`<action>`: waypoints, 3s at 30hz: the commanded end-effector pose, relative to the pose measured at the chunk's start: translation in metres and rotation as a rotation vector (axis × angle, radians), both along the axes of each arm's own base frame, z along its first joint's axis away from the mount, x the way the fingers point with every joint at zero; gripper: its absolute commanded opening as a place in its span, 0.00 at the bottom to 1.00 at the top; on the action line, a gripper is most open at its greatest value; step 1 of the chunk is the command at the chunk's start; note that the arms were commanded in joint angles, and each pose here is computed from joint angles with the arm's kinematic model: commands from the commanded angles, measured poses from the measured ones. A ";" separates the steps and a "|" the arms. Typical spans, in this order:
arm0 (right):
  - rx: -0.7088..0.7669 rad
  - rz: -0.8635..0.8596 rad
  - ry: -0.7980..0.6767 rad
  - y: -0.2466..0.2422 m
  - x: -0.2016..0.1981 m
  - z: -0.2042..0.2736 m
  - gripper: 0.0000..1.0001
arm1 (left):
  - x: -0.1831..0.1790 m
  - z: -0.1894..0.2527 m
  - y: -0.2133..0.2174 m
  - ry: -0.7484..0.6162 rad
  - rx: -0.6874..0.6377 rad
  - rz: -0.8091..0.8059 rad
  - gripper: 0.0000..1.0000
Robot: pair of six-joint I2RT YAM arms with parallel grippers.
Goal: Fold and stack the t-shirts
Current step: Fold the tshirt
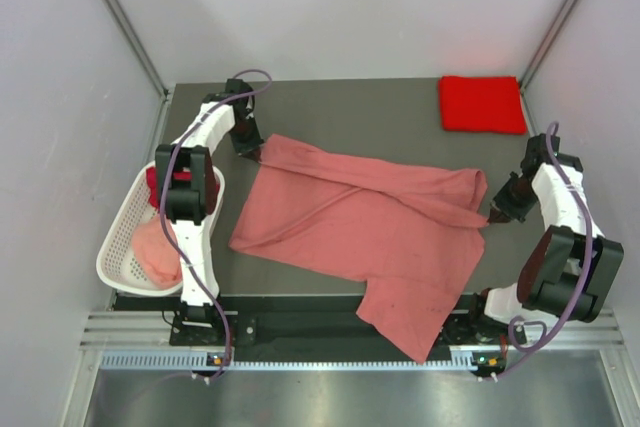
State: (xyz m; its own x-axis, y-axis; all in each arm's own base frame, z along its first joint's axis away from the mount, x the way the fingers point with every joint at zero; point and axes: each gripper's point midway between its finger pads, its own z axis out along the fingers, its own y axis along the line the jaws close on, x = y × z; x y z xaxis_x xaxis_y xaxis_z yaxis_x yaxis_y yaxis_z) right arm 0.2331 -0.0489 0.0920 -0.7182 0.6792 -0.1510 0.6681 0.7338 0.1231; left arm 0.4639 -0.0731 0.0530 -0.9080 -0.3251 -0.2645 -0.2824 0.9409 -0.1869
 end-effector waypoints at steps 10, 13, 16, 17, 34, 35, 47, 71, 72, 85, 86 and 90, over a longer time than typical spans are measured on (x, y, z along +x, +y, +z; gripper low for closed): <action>-0.086 0.009 -0.008 -0.011 -0.010 0.003 0.22 | -0.003 0.006 0.003 -0.006 0.019 -0.022 0.22; -0.102 0.019 -0.130 -0.016 0.022 0.025 0.55 | 0.005 0.029 0.004 -0.080 0.027 -0.003 0.32; -0.076 0.048 -0.293 -0.009 0.066 0.050 0.68 | 0.026 0.061 0.002 -0.212 0.006 0.023 0.40; -0.070 0.058 -0.302 -0.008 0.077 0.048 0.70 | 0.031 0.067 -0.001 -0.236 -0.004 0.026 0.40; -0.046 0.148 -0.312 -0.013 0.177 0.000 0.45 | 0.093 0.035 -0.065 -0.300 -0.285 -0.066 0.16; -0.039 0.148 -0.304 -0.012 0.178 -0.005 0.42 | 0.092 0.027 -0.069 -0.281 -0.299 -0.060 0.13; -0.064 0.052 -0.301 -0.039 0.206 -0.022 0.02 | 0.078 -0.035 -0.062 -0.107 -0.241 0.091 0.06; -0.116 0.040 -0.316 -0.083 0.268 -0.003 0.44 | 0.138 0.048 -0.054 -0.357 -0.198 0.087 0.27; -0.140 0.043 -0.292 -0.087 0.265 0.000 0.53 | 0.137 0.074 -0.050 -0.400 -0.179 0.085 0.35; -0.362 0.330 -0.279 0.008 0.172 0.111 0.79 | 0.014 0.149 -0.048 -0.405 -0.032 -0.046 0.24; -0.331 0.367 -0.298 0.024 0.165 0.112 0.77 | -0.007 0.127 -0.046 -0.341 -0.018 -0.063 0.18; -0.182 0.544 -0.353 0.116 0.125 0.105 0.74 | -0.071 0.130 -0.030 -0.334 0.053 -0.093 0.13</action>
State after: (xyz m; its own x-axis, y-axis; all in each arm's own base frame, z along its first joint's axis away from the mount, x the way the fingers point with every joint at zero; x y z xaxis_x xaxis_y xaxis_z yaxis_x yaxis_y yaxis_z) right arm 0.3894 0.0260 0.2001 -0.8017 0.2237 -0.5543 0.2416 0.9695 0.0417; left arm 0.4303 -0.1221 0.1902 -0.7770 -0.2853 -0.5611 -0.1341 0.9460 -0.2952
